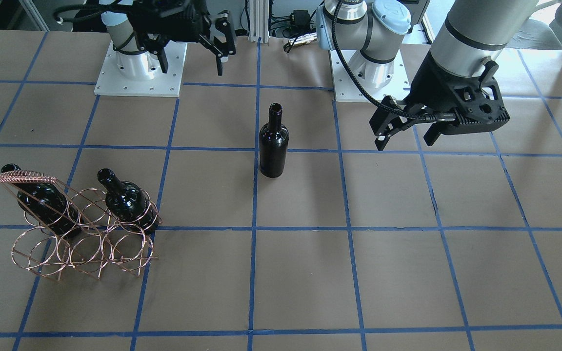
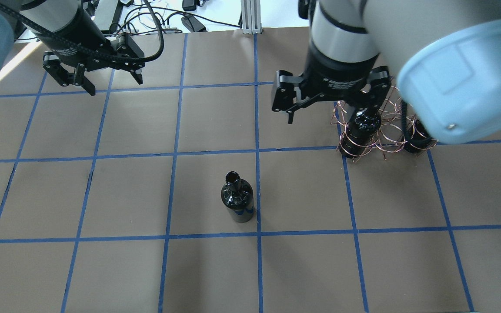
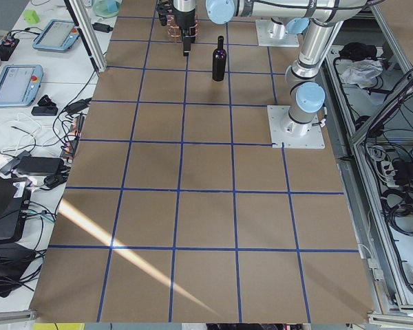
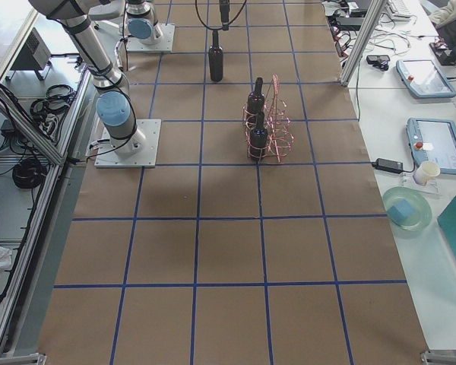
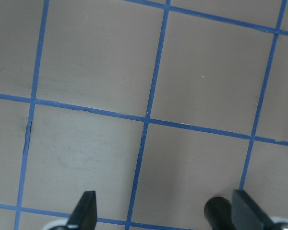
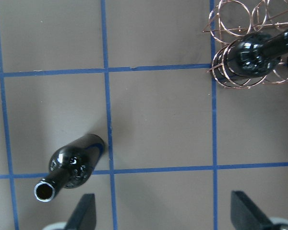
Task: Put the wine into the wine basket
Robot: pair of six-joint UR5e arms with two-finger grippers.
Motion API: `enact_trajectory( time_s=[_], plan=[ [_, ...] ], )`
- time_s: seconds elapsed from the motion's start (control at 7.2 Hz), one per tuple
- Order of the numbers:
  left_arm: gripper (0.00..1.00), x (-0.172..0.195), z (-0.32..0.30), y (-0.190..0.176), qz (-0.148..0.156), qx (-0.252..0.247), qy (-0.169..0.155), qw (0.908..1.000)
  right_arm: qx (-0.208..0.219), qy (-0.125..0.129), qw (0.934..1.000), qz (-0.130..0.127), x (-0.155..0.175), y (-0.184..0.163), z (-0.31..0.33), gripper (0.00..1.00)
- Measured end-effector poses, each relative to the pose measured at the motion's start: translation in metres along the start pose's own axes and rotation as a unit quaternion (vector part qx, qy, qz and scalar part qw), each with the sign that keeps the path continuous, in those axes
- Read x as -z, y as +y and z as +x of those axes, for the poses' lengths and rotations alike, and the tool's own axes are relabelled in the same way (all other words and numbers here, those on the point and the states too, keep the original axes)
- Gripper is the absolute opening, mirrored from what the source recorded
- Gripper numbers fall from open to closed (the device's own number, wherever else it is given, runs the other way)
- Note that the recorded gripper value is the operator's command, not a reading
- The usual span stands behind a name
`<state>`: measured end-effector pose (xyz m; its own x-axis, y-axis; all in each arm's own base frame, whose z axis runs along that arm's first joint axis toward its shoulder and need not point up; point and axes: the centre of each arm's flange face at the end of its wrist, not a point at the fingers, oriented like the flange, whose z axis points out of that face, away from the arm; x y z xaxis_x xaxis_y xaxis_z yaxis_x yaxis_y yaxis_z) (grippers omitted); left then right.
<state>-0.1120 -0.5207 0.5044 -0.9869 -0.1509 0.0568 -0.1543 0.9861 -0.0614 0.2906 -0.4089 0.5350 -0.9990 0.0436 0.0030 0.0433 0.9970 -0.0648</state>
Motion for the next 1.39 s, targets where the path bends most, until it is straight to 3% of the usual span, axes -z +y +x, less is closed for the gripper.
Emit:
enact_trajectory(
  time_s=[0.42,0.83,1.11,1.39],
  plan=[
    [1.0,0.004,-0.01,0.02,-0.016,-0.038,-0.007,0.9991,-0.004,-0.007,1.0,0.001,-0.041,0.013,-0.081,1.0],
    [0.99,0.006,-0.035,0.041,-0.014,-0.075,-0.008,0.9971,0.006,0.001,0.9998,-0.019,-0.093,0.007,-0.115,1.0],
    [1.0,0.02,-0.079,0.014,0.044,-0.074,-0.016,0.9962,0.013,0.011,0.9993,-0.033,-0.124,0.013,-0.122,1.0],
    [1.0,0.032,-0.087,-0.008,0.077,-0.014,-0.028,0.9965,0.021,0.022,0.9983,-0.049,-0.143,0.025,-0.123,0.99]
  ],
)
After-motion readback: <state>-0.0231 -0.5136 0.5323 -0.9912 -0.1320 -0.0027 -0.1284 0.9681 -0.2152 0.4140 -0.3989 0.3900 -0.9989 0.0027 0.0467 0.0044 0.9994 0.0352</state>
